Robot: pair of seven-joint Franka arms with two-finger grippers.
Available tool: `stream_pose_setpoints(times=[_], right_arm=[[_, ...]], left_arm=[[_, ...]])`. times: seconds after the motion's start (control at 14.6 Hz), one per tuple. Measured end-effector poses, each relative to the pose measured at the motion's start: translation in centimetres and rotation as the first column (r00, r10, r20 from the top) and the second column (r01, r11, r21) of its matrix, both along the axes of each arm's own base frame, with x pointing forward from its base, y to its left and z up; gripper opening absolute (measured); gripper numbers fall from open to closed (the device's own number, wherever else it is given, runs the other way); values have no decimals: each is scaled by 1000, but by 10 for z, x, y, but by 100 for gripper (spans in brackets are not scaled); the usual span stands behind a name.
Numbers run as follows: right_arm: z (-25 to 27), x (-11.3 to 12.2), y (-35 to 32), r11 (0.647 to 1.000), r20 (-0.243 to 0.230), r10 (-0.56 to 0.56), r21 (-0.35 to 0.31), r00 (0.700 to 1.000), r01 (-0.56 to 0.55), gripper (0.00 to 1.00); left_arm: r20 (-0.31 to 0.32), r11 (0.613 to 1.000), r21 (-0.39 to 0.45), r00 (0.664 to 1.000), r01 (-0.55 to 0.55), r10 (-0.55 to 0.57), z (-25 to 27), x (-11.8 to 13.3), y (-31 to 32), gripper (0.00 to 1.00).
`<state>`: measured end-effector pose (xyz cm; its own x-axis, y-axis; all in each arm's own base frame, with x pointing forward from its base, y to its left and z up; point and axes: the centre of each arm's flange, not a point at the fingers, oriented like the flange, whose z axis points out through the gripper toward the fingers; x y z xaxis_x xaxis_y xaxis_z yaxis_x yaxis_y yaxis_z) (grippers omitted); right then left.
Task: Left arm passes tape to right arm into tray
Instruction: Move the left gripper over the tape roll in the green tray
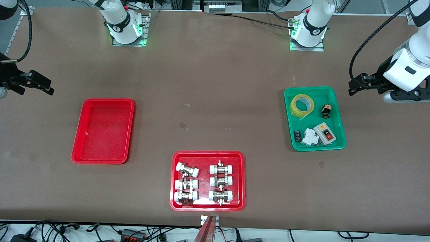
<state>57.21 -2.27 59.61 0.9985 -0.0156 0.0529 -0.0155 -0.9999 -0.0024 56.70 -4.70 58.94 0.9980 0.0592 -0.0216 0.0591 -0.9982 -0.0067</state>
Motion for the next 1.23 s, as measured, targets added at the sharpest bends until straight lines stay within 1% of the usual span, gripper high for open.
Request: stream_pose_setpoints(times=[0.55, 0.89, 1.03, 1.23], right_arm=[[3, -1, 0, 1000, 5, 0, 0, 1000, 0, 100], [3, -1, 0, 1000, 4, 0, 0, 1000, 0, 100], [3, -1, 2, 1000, 3, 4, 0, 1000, -4, 100], [3, -1, 4, 1000, 3, 7, 0, 1000, -7, 100]], left_arm=[[8, 999, -2, 999, 35, -35, 1, -1, -21, 100], [11, 999, -2, 999, 34, -34, 0, -1, -20, 100], [1, 999, -2, 999, 33, -33, -5, -1, -20, 100], [-33, 1000, -1, 999, 30, -30, -22, 3, -17, 100]])
